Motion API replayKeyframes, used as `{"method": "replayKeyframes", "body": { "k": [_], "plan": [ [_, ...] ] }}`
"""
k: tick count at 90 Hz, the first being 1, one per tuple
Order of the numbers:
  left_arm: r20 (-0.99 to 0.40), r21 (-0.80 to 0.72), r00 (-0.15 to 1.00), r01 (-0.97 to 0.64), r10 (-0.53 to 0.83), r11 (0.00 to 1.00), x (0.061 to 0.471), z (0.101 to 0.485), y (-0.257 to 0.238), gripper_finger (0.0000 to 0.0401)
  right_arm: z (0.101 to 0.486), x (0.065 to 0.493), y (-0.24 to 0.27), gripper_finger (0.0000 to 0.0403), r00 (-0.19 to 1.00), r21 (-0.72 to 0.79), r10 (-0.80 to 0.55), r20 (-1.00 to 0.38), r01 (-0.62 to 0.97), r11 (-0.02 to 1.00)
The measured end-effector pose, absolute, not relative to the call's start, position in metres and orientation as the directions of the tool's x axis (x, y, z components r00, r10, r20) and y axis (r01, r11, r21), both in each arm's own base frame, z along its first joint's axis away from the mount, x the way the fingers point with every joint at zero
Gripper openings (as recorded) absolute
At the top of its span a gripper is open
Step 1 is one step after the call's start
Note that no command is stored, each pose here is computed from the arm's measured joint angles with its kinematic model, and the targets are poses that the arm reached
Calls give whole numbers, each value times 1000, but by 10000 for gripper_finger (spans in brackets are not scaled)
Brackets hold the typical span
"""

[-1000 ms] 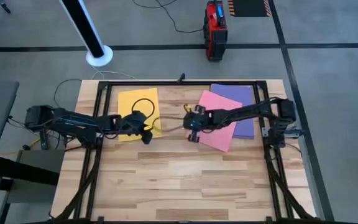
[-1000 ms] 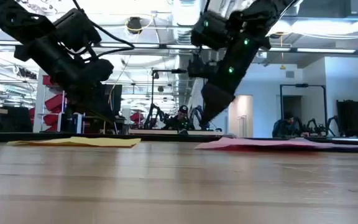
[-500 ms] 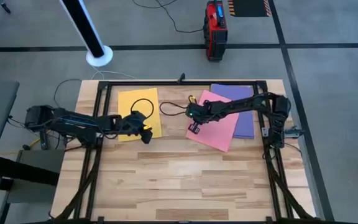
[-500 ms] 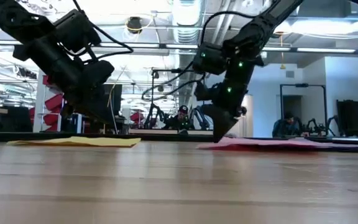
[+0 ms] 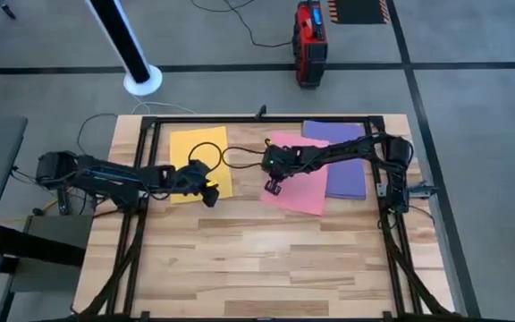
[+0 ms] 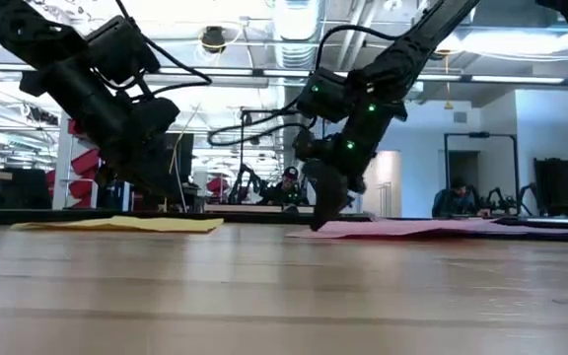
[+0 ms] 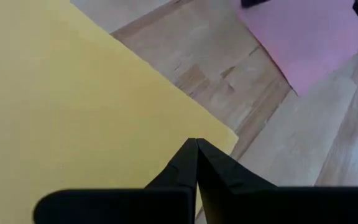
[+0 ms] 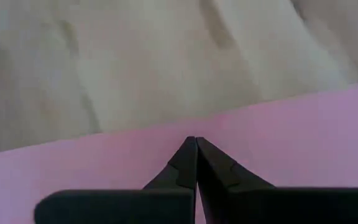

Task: Organize paper
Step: Move the pink colored paper to the top center of the table

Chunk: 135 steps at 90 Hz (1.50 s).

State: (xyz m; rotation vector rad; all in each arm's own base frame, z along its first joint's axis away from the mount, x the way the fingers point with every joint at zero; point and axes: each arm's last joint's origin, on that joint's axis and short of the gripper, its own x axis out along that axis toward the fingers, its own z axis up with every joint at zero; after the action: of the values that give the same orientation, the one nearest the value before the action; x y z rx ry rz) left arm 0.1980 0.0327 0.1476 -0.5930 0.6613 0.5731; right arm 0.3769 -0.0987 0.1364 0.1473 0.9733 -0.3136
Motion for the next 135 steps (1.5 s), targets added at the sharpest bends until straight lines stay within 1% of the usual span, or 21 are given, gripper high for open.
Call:
{"method": "replayKeyframes", "body": {
  "k": [7, 11, 18, 27, 37, 44, 49, 73, 88, 110, 116, 123, 135],
  "plan": [
    [-700, -314, 652, -649, 293, 693, 198, 148, 33, 0, 149, 382, -98, 0, 546, -34, -205, -812, 306, 951],
    [-700, -314, 651, -649, 293, 693, 198, 148, 33, 0, 157, 381, -96, 0, 541, -46, -210, -814, 300, 953],
    [-703, -311, 648, -651, 293, 693, 198, 147, 33, 0, 172, 380, -95, 0, 531, -94, -261, -806, 320, 943],
    [-708, -308, 643, -654, 293, 691, 197, 147, 33, 0, 172, 367, -96, 0, 408, -164, -319, -855, 370, 914],
    [-717, -299, 632, -661, 295, 688, 196, 146, 33, 0, 162, 354, -101, 0, 294, -174, -311, -904, 413, 894],
    [-716, -301, 631, -664, 298, 684, 196, 146, 33, 0, 157, 352, -105, 0, 301, -168, -322, -898, 442, 881],
    [-716, -302, 631, -666, 298, 682, 196, 146, 33, 0, 153, 347, -106, 0, 282, -164, -317, -905, 458, 874],
    [-717, -305, 630, -669, 299, 678, 196, 146, 33, 0, 140, 338, -110, 0, 278, -101, -269, -922, 499, 861],
    [-717, -305, 630, -669, 299, 678, 196, 146, 33, 0, 142, 342, -116, 0, 343, -33, -235, -909, 502, 864],
    [-717, -300, 630, -667, 300, 682, 196, 146, 33, 0, 148, 350, -127, 0, 476, 64, -205, -855, 489, 870],
    [-717, -296, 630, -664, 300, 687, 196, 146, 33, 0, 149, 351, -130, 0, 495, 64, -209, -844, 480, 875],
    [-717, -294, 630, -663, 300, 689, 196, 146, 33, 0, 151, 350, -129, 0, 473, 34, -215, -855, 465, 885],
    [-717, -293, 629, -663, 300, 689, 196, 146, 33, 0, 156, 344, -125, 0, 344, -115, -304, -888, 475, 873]
  ]
}}
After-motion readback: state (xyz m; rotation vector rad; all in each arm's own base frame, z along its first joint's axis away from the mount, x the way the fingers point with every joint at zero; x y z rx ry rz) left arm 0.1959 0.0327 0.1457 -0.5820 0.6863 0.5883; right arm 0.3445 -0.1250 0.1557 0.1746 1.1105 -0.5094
